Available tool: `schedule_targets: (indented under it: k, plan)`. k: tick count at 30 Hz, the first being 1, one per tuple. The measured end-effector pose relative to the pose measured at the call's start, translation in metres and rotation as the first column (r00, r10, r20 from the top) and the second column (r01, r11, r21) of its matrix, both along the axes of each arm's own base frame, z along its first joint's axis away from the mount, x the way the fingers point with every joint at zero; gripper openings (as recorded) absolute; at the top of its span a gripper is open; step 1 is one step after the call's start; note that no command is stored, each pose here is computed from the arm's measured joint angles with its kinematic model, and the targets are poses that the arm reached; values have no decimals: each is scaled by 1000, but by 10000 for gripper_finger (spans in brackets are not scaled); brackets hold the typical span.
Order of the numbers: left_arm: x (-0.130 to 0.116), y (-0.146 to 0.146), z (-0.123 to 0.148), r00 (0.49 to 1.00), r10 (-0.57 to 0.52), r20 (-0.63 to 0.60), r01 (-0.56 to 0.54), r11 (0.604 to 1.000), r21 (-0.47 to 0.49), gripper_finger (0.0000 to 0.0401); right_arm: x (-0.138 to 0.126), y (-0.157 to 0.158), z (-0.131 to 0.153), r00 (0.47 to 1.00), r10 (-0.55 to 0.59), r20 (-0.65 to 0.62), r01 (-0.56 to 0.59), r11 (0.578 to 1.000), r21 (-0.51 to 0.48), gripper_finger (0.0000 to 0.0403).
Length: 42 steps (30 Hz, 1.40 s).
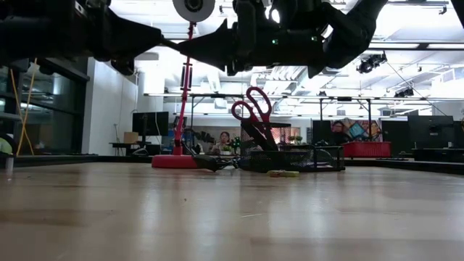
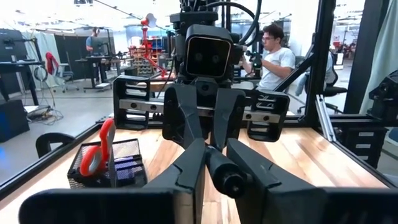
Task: Pick and place office supplies into organizer
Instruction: Put the black pen into the black desk organizer
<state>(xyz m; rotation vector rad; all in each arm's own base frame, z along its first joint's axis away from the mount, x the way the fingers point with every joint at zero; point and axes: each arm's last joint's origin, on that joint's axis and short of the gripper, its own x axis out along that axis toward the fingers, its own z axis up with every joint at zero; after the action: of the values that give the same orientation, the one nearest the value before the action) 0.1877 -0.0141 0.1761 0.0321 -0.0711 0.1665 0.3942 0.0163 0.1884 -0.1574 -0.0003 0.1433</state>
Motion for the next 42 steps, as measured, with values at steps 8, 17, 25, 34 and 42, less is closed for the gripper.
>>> schedule_targets:
  k: [8, 17, 25, 34, 42]
  plan:
    - [0, 0, 0, 1000, -1, 1, 1, 1000, -1, 55, 0, 0, 0, 1000, 2, 4, -2, 1000, -6, 25]
    - [0, 0, 0, 1000, -4, -3, 4, 1000, -3, 55, 0, 0, 1, 1000, -19, 7, 19, 1000, -8, 70]
    - [0, 0, 0, 1000, -4, 5, 4, 1000, -7, 55, 0, -1, -2, 998, -56, -19, 56, 998, -2, 120]
    - [0, 0, 1, 1000, -3, 7, 3, 1000, -7, 55, 0, 2, -6, 990, -120, -66, 120, 993, -9, 169]
    - [0, 0, 1, 1000, -3, 7, 3, 1000, -4, 55, 0, 1, -9, 988, -121, -98, 122, 993, 1, 192]
